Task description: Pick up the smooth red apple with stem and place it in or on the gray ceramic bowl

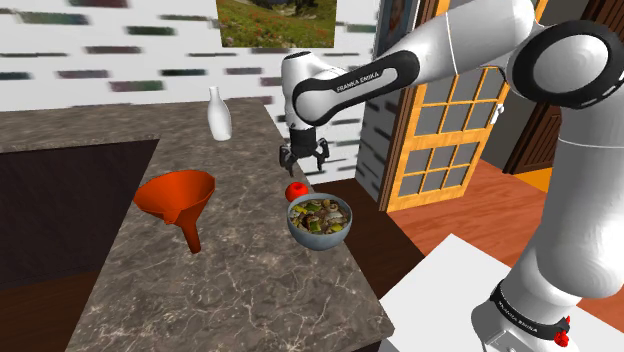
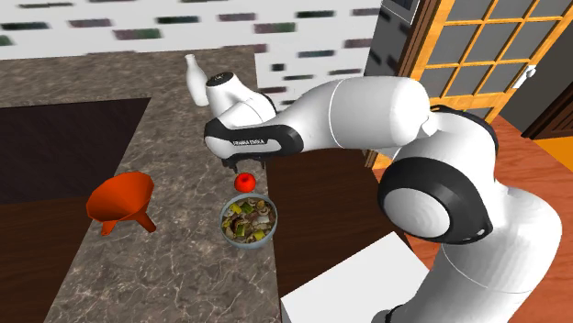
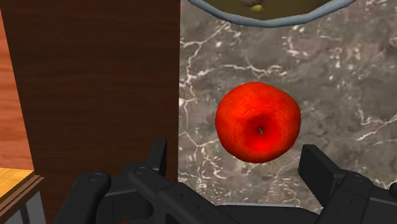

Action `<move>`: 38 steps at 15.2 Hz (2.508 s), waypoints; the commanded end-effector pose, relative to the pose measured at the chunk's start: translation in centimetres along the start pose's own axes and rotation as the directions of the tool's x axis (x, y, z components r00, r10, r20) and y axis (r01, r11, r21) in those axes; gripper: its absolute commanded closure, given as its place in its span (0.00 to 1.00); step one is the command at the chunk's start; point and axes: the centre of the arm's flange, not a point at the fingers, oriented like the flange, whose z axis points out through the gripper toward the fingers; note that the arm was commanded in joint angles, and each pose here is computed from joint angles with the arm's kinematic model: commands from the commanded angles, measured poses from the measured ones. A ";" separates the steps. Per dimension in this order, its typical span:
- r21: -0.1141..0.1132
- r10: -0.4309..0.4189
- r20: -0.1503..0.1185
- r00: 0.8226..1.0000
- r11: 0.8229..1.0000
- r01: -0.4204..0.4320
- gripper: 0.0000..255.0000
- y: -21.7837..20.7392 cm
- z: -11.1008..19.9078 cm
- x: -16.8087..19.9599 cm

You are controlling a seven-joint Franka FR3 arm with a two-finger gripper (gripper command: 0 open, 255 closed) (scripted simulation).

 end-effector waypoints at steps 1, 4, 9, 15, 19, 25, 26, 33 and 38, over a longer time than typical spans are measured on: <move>-0.018 0.014 -0.004 1.000 1.000 -0.014 0.00 -2.3 1.5 1.4; -0.033 0.025 -0.007 1.000 0.999 -0.025 0.00 -4.1 3.4 2.8; -0.033 0.025 -0.007 1.000 0.999 -0.025 0.00 -4.0 6.0 2.8; -0.033 0.025 -0.007 1.000 0.999 -0.025 0.00 -3.9 6.9 2.9; -0.034 0.025 -0.007 1.000 0.999 -0.025 0.00 -3.9 6.9 2.9; -0.034 0.025 -0.007 1.000 0.999 -0.026 1.00 -3.9 6.9 2.9; -0.034 0.025 -0.007 1.000 0.999 -0.026 1.00 -3.9 6.9 2.9; -0.033 0.025 -0.007 1.000 0.999 -0.025 1.00 -3.7 4.8 2.9; -0.033 0.025 -0.007 1.000 0.999 -0.025 1.00 -3.5 2.1 3.0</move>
